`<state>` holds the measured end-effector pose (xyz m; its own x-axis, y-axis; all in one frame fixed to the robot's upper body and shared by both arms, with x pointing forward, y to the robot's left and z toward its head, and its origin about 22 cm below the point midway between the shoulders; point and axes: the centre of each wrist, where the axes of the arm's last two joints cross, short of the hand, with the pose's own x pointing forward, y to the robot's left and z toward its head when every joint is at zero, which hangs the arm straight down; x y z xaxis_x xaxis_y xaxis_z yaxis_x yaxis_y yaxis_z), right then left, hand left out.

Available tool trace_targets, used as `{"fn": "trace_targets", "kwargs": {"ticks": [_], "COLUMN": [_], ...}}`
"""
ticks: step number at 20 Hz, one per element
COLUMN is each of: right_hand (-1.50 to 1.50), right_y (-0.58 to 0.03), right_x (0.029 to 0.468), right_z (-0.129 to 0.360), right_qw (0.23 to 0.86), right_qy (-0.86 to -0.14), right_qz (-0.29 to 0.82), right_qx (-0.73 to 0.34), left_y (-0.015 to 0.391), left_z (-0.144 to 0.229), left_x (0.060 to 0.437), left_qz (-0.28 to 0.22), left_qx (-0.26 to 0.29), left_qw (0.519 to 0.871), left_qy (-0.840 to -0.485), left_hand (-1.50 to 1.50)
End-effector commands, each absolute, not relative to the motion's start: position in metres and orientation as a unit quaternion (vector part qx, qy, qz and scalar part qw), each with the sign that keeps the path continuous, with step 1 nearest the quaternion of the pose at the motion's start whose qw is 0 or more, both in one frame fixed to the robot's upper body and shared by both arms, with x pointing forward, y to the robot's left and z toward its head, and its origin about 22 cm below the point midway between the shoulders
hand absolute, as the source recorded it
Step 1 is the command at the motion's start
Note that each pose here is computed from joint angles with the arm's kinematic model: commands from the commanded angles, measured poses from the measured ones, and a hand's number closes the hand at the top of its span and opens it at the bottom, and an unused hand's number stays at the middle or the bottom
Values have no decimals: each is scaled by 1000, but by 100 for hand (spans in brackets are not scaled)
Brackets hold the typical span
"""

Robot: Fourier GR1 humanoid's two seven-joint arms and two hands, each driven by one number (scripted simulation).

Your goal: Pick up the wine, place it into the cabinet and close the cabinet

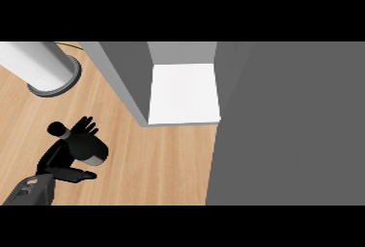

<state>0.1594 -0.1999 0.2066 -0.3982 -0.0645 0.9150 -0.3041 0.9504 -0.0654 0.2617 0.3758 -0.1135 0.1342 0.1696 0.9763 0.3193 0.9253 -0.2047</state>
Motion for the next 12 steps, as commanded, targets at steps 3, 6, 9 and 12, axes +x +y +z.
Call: {"fn": "trace_targets", "kwargs": {"ticks": [3,6,9,12], "right_hand": [-150,-150,-150,-150], "right_y": [-207,-205,-206,-204], "right_x": [150,142,148,140], "right_z": [211,211,206,205], "right_qw": [532,536,533,542], "right_qy": [-830,-829,-830,-824], "right_qz": [114,107,106,108], "right_qx": [122,122,125,126], "left_y": [362,356,355,347], "left_z": [-117,-116,-118,-133], "left_x": [267,273,272,257], "left_qz": [-34,-20,-2,11], "left_qx": [-269,-270,-273,-283], "left_qw": [667,662,657,665], "left_qy": [-694,-699,-703,-691], "left_hand": [-150,-150,150,150]}}
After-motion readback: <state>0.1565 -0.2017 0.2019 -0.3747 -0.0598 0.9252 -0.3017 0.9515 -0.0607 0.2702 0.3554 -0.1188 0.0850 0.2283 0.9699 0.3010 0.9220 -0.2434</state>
